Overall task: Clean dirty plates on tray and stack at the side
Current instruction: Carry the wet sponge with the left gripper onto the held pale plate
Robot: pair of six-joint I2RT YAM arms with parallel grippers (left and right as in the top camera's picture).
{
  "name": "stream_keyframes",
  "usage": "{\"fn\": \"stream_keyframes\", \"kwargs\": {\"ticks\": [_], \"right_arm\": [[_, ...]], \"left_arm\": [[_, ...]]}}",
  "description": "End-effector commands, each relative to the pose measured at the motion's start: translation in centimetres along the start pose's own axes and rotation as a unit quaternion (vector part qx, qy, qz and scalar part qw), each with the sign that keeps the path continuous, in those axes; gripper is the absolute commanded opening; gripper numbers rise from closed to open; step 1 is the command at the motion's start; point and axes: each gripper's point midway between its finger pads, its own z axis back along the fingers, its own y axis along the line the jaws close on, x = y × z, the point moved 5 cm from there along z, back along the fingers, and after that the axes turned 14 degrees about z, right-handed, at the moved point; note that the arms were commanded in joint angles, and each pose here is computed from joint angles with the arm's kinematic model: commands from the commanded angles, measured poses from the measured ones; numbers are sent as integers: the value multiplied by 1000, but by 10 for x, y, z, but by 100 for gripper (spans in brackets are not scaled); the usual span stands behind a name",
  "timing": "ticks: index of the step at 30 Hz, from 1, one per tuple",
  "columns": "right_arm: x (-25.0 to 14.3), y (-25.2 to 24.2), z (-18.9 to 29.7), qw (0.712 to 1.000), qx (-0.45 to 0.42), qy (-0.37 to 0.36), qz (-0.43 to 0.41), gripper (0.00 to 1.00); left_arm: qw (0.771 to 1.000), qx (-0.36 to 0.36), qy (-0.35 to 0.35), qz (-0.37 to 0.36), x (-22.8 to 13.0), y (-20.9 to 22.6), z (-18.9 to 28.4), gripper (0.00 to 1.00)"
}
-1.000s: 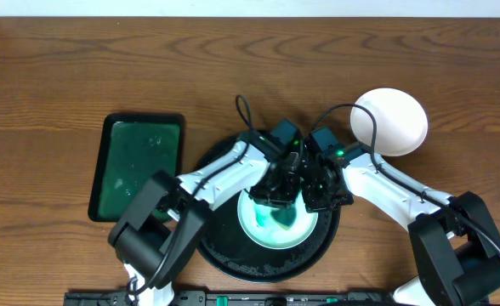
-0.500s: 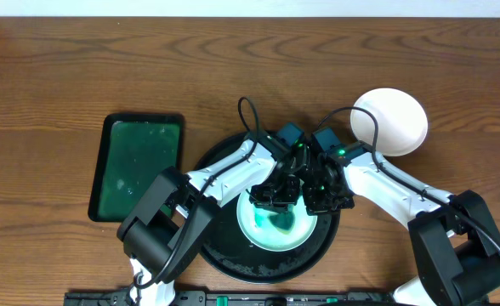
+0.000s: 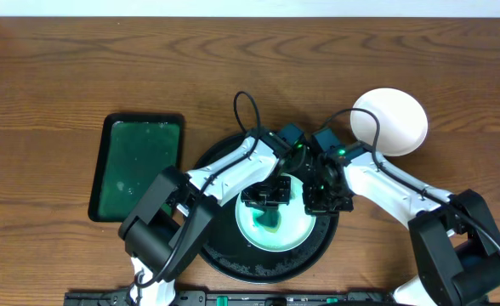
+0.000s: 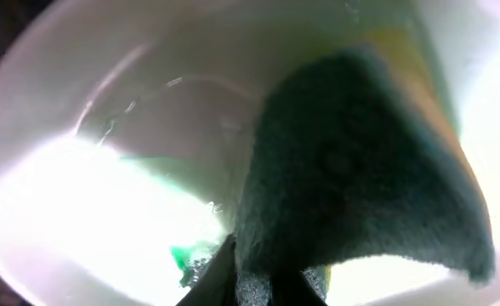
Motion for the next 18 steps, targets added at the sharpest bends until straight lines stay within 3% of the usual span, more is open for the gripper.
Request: {"fn": "stream_keyframes", "kwargs": {"ticks": [1, 10, 15, 18], "right_arm": [[9, -41, 3, 992, -87, -19, -87, 1], [30, -56, 9, 961, -56, -77, -260, 1], [37, -51, 9, 956, -32, -91, -278, 1], [37, -51, 9, 956, -32, -91, -278, 1]], "left_arm": [[984, 165, -69, 3, 9, 42, -23, 7], [985, 159, -71, 7, 10, 39, -22, 7], [983, 165, -74, 15, 10, 41, -21, 7], [971, 212, -106, 45, 15, 57, -14, 7]]}}
